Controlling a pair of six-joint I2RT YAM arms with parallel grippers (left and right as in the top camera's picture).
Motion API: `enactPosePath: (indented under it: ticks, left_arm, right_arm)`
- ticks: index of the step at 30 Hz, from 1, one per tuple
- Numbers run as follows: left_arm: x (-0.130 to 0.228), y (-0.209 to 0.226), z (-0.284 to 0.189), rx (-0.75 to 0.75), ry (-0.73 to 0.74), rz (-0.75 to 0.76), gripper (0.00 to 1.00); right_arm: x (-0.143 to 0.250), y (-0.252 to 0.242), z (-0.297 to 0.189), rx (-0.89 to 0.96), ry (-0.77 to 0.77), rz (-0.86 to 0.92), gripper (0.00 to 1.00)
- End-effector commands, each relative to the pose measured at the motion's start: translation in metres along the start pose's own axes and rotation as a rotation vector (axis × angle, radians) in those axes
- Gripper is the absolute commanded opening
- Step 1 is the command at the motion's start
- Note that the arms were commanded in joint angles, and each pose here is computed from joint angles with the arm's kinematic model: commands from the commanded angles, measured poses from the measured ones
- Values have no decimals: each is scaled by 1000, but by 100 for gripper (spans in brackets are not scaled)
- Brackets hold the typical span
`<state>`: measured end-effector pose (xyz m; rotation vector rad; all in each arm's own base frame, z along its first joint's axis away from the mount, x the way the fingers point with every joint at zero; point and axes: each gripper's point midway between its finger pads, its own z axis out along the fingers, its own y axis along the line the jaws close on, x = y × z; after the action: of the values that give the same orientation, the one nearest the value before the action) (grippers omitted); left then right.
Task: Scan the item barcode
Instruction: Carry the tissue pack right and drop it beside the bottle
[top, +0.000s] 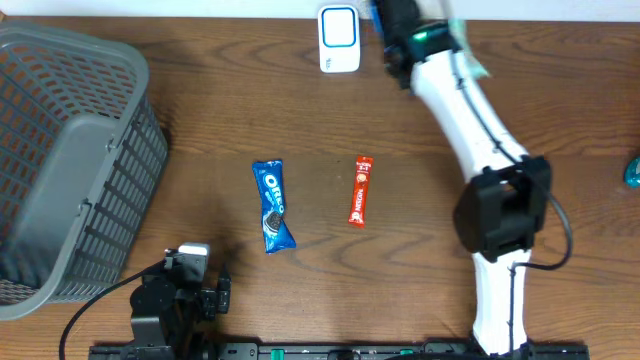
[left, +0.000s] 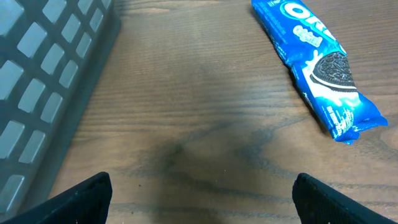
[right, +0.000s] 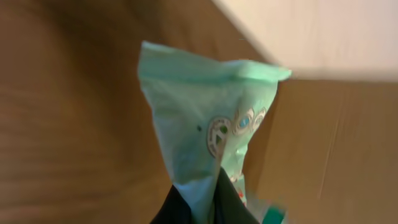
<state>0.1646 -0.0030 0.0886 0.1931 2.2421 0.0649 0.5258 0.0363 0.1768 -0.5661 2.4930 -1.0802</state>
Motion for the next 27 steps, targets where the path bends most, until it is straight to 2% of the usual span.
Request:
enactPosePath:
  ticks: [1, 8, 13, 21, 23, 27]
  left_arm:
    - [1, -1, 1, 7, 3, 6, 93]
    - [1, -1, 1, 7, 3, 6, 93]
    - [1, -1, 1, 7, 3, 6, 93]
    - [1, -1, 1, 7, 3, 6, 93]
    - [1, -1, 1, 7, 3, 6, 93]
    - [1, -1, 1, 7, 3, 7, 93]
  right_arm:
    - [53, -41, 50, 30, 166, 301, 1]
    - [144, -99, 123, 87, 371, 541, 1]
    - [193, -120, 164, 80, 432, 660, 1]
    - [246, -100, 208, -9, 494, 746, 4]
    - [259, -96, 214, 21, 518, 747, 12]
    - [283, -98, 216, 114, 579, 777, 11]
